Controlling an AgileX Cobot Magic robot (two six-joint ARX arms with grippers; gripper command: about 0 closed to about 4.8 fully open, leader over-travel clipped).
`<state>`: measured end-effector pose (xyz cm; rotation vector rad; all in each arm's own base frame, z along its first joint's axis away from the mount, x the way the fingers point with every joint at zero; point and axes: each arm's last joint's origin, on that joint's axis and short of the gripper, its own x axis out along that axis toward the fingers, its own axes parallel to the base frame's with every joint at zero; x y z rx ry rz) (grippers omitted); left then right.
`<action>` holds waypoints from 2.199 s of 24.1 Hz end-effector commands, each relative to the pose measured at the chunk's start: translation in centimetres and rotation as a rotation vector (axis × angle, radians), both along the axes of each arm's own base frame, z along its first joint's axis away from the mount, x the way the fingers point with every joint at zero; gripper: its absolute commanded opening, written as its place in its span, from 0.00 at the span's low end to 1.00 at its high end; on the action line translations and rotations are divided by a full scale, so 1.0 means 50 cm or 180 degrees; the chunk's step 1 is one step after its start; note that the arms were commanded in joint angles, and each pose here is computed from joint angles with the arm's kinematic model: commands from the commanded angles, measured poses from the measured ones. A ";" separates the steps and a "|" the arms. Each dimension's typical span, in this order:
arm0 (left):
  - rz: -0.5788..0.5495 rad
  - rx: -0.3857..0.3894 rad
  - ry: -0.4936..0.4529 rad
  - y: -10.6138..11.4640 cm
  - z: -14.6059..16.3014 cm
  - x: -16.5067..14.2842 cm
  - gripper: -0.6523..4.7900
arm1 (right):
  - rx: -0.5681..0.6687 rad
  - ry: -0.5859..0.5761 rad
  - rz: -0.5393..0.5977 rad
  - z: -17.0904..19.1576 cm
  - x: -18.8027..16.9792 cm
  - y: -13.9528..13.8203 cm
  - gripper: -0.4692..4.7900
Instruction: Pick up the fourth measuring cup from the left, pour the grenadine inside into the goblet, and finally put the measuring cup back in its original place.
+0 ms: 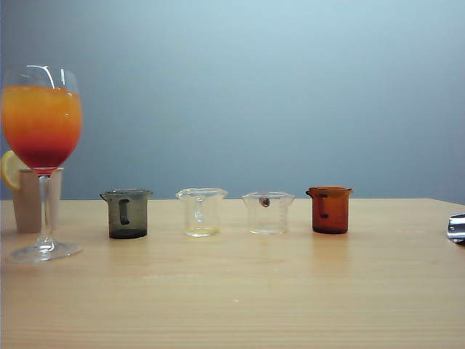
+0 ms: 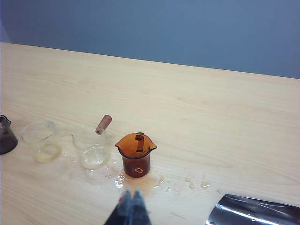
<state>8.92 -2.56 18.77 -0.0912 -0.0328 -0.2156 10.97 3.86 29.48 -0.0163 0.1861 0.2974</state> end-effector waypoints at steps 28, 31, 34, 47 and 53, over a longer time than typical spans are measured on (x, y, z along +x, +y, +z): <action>0.0673 0.0258 -0.0223 0.051 -0.024 0.015 0.17 | 0.0022 -0.0048 0.0003 0.006 -0.001 0.000 0.08; 0.0657 0.0263 -0.0187 0.051 -0.026 0.015 0.17 | 0.0021 -0.0047 0.0004 0.006 -0.001 0.000 0.08; 0.0658 0.0263 -0.0186 0.051 -0.026 0.015 0.17 | 0.0021 -0.0047 0.0002 0.006 -0.001 0.000 0.08; 0.0658 0.0263 -0.0185 0.051 -0.026 0.015 0.17 | 0.0053 -0.0318 -0.0436 -0.007 0.002 -0.015 0.08; 0.0656 0.0263 -0.0185 0.051 -0.026 0.015 0.17 | 0.0170 -0.1103 -0.0812 -0.111 -0.026 -0.057 0.08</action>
